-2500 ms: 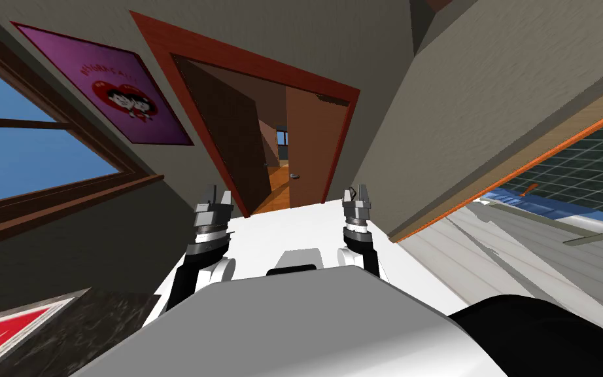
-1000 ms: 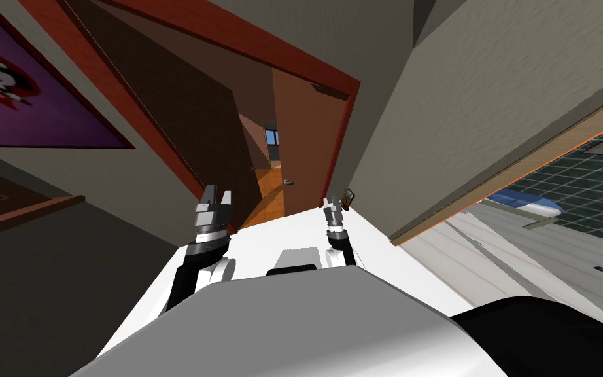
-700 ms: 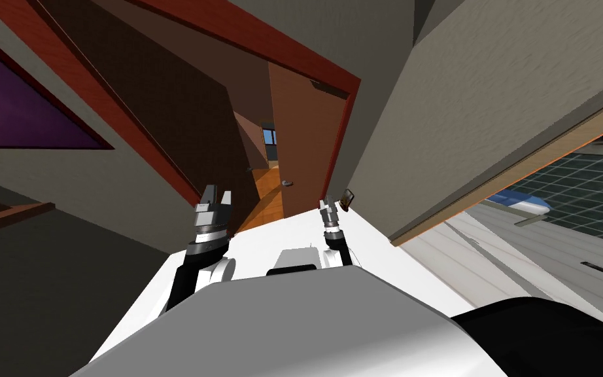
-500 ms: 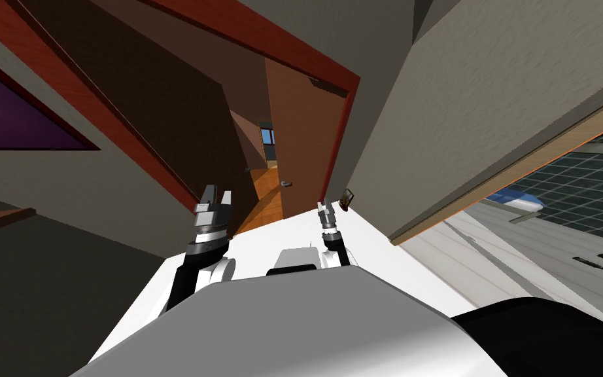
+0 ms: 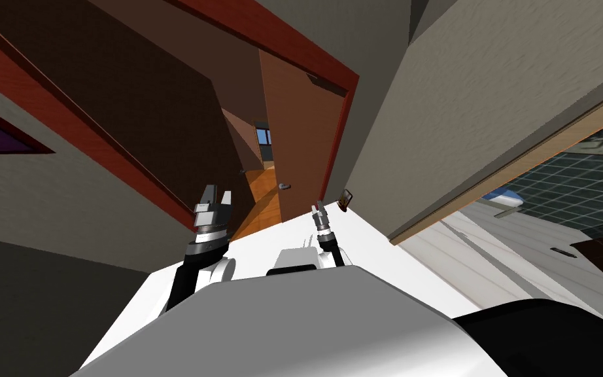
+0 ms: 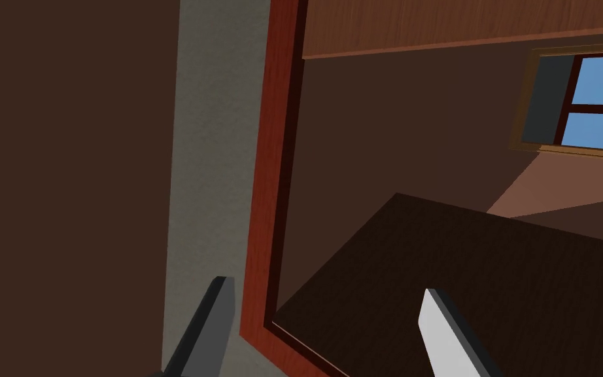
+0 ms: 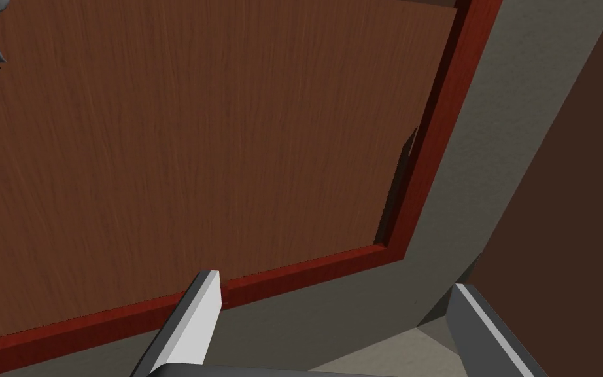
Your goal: Push the door open
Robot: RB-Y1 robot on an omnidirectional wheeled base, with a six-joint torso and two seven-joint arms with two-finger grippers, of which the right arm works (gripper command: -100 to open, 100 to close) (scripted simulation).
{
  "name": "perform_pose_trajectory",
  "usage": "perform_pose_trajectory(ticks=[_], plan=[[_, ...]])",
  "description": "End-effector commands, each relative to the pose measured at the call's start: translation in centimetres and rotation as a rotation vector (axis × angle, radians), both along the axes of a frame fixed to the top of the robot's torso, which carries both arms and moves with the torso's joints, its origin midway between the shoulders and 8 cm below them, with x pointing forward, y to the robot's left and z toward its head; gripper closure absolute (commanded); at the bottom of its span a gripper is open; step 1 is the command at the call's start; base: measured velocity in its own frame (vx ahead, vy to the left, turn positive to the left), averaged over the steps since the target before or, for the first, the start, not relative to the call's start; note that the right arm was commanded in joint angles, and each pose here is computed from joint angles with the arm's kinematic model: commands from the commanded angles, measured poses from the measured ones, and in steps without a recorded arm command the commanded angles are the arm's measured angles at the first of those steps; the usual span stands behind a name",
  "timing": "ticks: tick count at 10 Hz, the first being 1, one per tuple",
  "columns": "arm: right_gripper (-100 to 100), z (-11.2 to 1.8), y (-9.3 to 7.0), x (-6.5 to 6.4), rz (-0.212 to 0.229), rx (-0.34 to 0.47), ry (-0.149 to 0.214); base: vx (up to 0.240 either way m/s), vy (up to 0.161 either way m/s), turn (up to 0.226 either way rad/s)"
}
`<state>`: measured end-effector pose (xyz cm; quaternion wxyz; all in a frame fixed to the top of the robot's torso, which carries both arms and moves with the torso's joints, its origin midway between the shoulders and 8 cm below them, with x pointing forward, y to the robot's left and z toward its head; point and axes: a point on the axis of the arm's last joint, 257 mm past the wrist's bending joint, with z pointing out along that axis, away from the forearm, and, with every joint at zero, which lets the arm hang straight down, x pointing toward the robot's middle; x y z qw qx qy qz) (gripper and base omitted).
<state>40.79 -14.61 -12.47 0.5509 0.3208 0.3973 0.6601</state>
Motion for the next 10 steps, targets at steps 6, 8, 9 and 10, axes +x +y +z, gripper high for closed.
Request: perform_pose_trajectory(ticks=[6, 8, 9, 10], plan=[[-100, -4.7, 3.4, 0.7, 0.087, -0.012, 0.081, 0.095, 0.026, -0.077], [-100, -6.6, 4.7, 0.8, 0.121, -0.019, 0.113, 0.137, 0.049, -0.086], [-100, -7.8, 5.6, 0.8, 0.143, -0.024, 0.134, 0.183, 0.085, -0.139], [-100, -8.4, 6.0, 0.7, 0.154, -0.027, 0.144, 0.174, 0.088, -0.100]])
